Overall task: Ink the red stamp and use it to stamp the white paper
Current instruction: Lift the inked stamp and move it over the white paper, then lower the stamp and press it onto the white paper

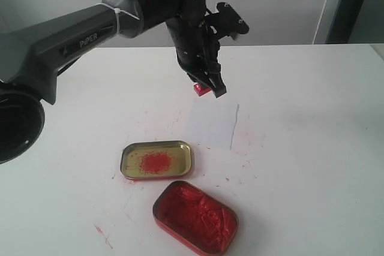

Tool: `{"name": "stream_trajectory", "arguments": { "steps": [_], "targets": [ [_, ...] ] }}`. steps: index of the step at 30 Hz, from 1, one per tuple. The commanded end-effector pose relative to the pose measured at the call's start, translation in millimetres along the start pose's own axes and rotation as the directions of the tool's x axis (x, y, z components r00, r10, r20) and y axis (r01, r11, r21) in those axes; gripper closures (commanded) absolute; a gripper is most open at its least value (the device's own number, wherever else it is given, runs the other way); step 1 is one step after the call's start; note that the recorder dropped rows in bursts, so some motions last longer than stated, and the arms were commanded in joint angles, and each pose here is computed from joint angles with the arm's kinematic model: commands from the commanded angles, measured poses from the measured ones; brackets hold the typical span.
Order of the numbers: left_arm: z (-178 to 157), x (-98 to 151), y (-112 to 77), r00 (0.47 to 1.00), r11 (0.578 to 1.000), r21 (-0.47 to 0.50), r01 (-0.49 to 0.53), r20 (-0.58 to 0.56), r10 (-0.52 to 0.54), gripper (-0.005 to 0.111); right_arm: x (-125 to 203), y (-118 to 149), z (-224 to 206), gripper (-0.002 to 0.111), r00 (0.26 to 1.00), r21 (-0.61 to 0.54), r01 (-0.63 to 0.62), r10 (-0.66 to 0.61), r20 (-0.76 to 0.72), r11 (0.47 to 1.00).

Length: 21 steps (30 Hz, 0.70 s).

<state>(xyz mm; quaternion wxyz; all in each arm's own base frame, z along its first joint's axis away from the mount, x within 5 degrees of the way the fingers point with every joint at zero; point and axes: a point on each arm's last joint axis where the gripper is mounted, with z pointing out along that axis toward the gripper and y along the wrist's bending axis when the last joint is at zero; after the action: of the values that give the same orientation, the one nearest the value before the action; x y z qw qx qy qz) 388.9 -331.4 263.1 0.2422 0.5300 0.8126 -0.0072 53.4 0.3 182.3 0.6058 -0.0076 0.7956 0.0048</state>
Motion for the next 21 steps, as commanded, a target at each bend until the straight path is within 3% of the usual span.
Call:
{"name": "stream_trajectory", "arguments": {
  "steps": [1, 12, 21],
  "targets": [
    [6, 7, 4.6, 0.993, 0.994, 0.027, 0.107, -0.05, -0.105, 0.107, 0, 0, 0, 0.108, 1.0, -0.003, 0.013, -0.013, 0.008, 1.0],
    [40, 13, -3.3, 0.972, 0.974, 0.068, 0.216, -0.113, -0.207, 0.107, 0, 0, 0, 0.108, 1.0, -0.003, 0.013, -0.013, 0.008, 1.0],
    [45, 17, -6.8, 0.95, 0.956, 0.081, 0.283, -0.161, -0.267, 0.107, 0, 0, 0, 0.108, 1.0, -0.003, 0.013, -0.013, 0.008, 1.0]
  ]
}}
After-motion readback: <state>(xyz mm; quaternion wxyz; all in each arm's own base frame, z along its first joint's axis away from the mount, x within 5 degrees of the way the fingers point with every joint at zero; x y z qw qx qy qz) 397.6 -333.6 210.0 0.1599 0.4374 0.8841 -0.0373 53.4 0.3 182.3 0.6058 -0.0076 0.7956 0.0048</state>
